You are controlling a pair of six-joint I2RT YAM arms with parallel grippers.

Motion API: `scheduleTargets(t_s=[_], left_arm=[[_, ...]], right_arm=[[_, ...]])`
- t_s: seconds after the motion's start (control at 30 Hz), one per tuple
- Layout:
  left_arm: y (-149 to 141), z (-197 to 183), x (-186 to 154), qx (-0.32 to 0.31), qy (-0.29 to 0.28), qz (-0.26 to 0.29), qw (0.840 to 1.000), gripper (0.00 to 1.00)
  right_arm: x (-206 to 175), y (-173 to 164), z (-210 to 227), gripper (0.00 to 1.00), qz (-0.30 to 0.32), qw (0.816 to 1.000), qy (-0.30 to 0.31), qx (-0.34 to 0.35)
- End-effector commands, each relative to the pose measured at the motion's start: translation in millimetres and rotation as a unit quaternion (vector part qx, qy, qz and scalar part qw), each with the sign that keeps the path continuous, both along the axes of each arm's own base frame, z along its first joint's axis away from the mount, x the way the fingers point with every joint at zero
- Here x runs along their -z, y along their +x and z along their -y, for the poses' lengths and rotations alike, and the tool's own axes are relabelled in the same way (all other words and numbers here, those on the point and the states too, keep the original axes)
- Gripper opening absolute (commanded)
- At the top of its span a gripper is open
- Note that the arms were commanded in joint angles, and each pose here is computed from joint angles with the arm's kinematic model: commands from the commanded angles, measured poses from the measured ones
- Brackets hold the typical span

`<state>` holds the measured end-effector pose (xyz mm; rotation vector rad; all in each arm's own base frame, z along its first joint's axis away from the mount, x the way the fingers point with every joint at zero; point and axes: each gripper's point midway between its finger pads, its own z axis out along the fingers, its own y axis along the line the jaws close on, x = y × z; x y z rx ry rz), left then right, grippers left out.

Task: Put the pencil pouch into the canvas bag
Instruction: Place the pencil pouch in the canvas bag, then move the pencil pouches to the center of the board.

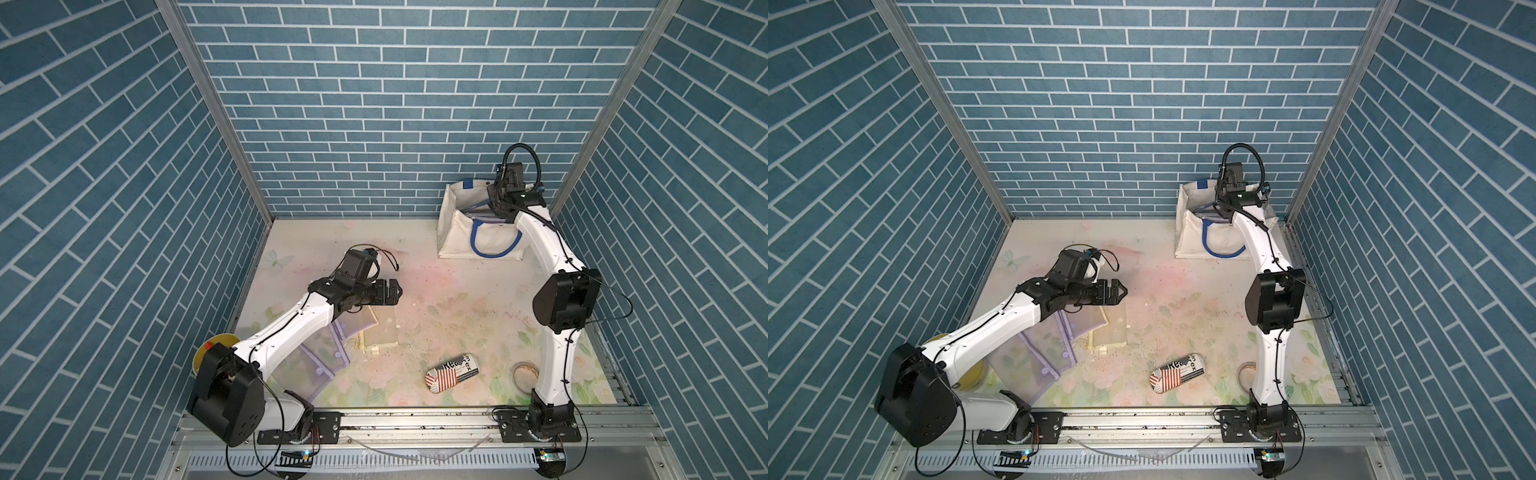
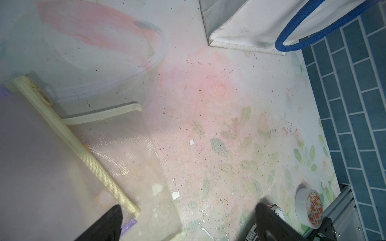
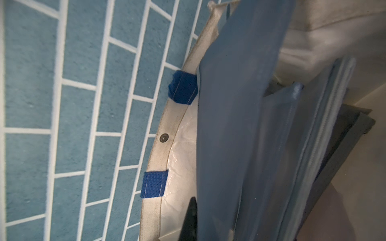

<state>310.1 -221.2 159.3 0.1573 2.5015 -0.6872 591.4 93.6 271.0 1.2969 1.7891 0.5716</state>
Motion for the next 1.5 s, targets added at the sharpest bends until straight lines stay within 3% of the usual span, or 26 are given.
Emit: scheduleTargets(t_s=[0.0, 0.2, 0.47, 0.63, 0.73, 0.83, 1.03, 1.17, 1.27, 1.47], left_arm=[[-3, -3, 5, -0.001, 0.006, 0.001, 1.0, 0.99], [-4, -3, 9, -0.001, 0.007, 0.0, 1.0, 0.99], [-2, -2, 9, 0.0, 0.006, 0.0, 1.0, 0.99], [-1, -4, 11, -0.004, 0.009, -0.002, 1.0, 0.99], [0, -12, 22, -0.019, -0.014, -0.029, 0.999, 0.99], [0, -29, 42, -0.046, -0.03, -0.069, 0.996, 0.99], [1, -69, 63, -0.108, -0.037, -0.107, 0.988, 0.99], [1, -100, 74, -0.161, -0.037, -0.129, 0.978, 0.99], [-3, -126, 86, -0.208, -0.031, -0.153, 0.966, 0.99], [-17, -156, 113, -0.271, -0.06, -0.193, 0.941, 0.98]], right_arm=[[-2, -7, -3, 0.11, 0.007, 1.0, 0.018, 0.008], [-4, -12, -4, 0.27, 0.005, 1.0, 0.019, 0.01], [-33, -17, 1, 0.63, 0.028, 1.0, -0.002, 0.005], [-55, -20, -6, 0.67, 0.047, 0.998, -0.024, -0.036], [-71, -21, -23, 0.69, 0.059, 0.989, -0.065, -0.116], [-79, -30, -53, 0.67, 0.063, 0.966, -0.113, -0.224], [-48, -89, -153, 0.67, 0.013, 0.875, -0.196, -0.443], [-5, -128, -206, 0.67, -0.029, 0.831, -0.173, -0.528], [32, -150, -245, 0.64, -0.055, 0.807, -0.125, -0.575], [104, -189, -332, 0.64, -0.091, 0.733, -0.008, -0.674]])
